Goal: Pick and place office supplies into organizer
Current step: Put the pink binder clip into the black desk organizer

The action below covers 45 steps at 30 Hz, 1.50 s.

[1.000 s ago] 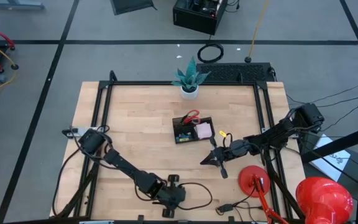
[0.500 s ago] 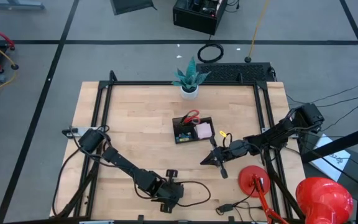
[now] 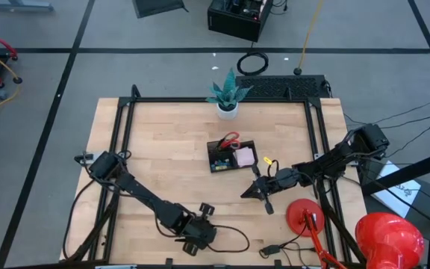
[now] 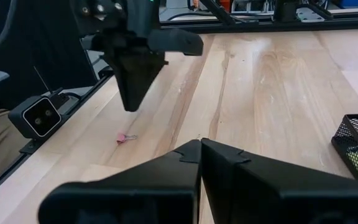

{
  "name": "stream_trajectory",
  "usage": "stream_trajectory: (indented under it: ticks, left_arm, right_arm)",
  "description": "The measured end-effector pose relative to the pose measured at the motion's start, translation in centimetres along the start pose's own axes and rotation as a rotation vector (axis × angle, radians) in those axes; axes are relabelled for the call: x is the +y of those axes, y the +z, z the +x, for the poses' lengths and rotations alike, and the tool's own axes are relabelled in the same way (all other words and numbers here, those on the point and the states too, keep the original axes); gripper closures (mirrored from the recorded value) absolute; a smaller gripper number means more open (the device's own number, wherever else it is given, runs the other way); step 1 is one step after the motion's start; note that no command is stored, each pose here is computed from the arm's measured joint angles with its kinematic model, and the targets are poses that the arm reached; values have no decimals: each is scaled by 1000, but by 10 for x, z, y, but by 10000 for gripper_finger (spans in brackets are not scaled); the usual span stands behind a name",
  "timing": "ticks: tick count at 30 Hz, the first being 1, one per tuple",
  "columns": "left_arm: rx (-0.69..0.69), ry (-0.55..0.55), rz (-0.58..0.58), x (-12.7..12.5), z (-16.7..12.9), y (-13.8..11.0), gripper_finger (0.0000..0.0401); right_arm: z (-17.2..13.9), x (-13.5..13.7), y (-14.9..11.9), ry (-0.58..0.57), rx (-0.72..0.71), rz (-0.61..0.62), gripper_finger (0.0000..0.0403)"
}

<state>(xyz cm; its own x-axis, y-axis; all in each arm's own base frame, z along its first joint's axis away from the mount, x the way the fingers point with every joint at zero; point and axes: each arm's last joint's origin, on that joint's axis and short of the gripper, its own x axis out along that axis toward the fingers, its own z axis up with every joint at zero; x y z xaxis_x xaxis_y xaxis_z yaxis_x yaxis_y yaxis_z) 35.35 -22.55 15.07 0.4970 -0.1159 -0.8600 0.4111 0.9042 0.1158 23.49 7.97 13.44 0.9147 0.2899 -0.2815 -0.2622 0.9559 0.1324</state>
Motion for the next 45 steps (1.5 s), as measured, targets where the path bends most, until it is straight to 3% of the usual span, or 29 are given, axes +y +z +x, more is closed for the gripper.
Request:
stream_trajectory:
  ticks: [5, 10, 15, 22, 25, 31, 41, 45]
  left_arm:
    - [-61, 17, -67, 18, 1, 8, 358]
    - [-109, -26, 39, 23, 1, 13, 339]
    - [-130, -53, 230, 20, 0, 14, 271]
    - [-179, -76, 189, 34, 1, 20, 157]
    - [-210, -197, 227, 35, 0, 21, 133]
    - [-240, -422, 249, 47, 3, 19, 143]
    - [-263, -380, 369, 62, 15, 16, 177]
    - [-249, -379, 359, 66, 27, 12, 178]
  right_arm:
    - [0, 0, 0, 0, 0, 0, 403]
    - [0, 0, 0, -1, 0, 0, 403]
    - [0, 0, -1, -2, 5, 7, 403]
    - [0, 0, -3, -6, 25, 11, 403]
    - [0, -1, -3, -8, 29, 20, 403]
    - [0, -1, -3, -8, 29, 22, 403]
    - [0, -1, -3, -8, 28, 26, 400]
    - [0, -1, -3, -9, 28, 26, 399]
